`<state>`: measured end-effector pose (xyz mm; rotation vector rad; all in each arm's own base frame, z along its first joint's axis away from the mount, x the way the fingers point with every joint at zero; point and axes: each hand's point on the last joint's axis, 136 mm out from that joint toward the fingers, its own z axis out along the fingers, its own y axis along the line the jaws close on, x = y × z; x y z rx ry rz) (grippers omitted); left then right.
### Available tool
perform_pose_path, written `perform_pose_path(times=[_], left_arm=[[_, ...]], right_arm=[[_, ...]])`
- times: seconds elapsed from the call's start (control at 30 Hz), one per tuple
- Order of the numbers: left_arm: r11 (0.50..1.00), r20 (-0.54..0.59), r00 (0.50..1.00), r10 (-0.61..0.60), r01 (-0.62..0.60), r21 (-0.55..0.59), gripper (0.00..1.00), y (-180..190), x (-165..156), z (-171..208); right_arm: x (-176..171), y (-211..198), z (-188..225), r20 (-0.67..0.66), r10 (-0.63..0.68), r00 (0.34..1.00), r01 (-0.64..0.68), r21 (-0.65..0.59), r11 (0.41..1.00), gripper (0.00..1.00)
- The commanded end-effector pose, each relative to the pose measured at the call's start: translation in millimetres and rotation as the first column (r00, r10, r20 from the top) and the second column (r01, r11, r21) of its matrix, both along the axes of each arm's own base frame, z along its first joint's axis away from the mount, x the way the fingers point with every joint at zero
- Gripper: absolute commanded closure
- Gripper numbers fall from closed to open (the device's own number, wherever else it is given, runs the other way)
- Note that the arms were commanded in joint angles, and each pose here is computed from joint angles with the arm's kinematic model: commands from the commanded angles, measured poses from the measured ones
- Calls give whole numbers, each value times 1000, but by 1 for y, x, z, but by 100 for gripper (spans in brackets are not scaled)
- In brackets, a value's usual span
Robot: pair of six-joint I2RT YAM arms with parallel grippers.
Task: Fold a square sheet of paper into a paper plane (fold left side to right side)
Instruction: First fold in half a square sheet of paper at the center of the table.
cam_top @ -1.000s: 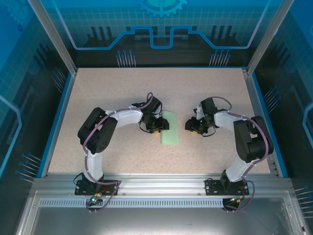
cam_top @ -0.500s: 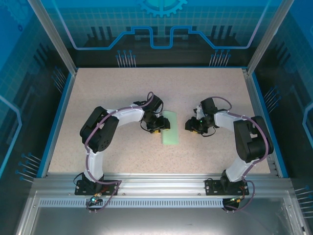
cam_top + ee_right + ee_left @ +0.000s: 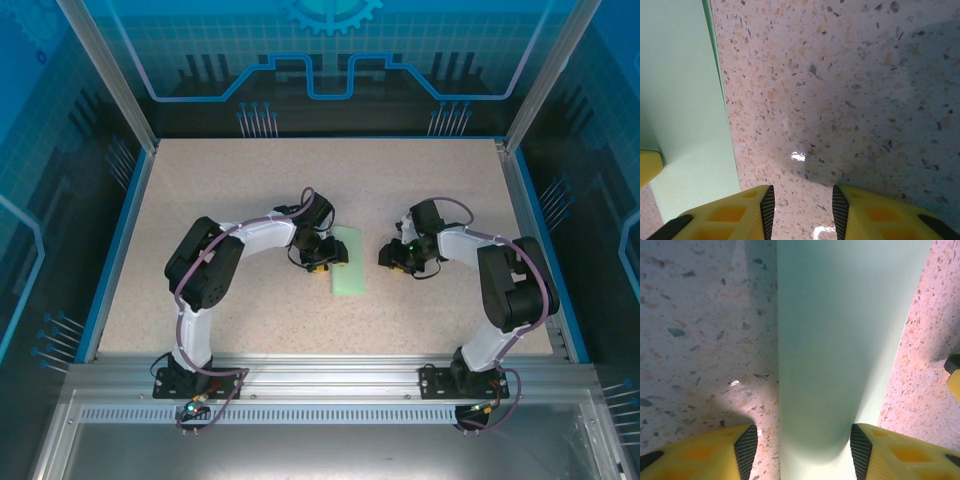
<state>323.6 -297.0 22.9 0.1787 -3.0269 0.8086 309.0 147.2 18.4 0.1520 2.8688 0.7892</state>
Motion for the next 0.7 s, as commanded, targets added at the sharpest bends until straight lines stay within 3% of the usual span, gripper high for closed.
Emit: perform_pose_path(times=[0.0,0.37,0.67], left_arm=[[999,-38,999,3,-1,47,43,0,-5,-25],[999,-44,999,-4,7,52,43,1,-6,-27],[998,-47,999,-13,15,54,43,1,-8,-28]], right_arm=[[-9,17,4,-9,53,999,-53,42,998,62],[-3,50,31,41,73,996,-81,227,970,73],[-8,71,25,16,112,994,-112,246,963,82]])
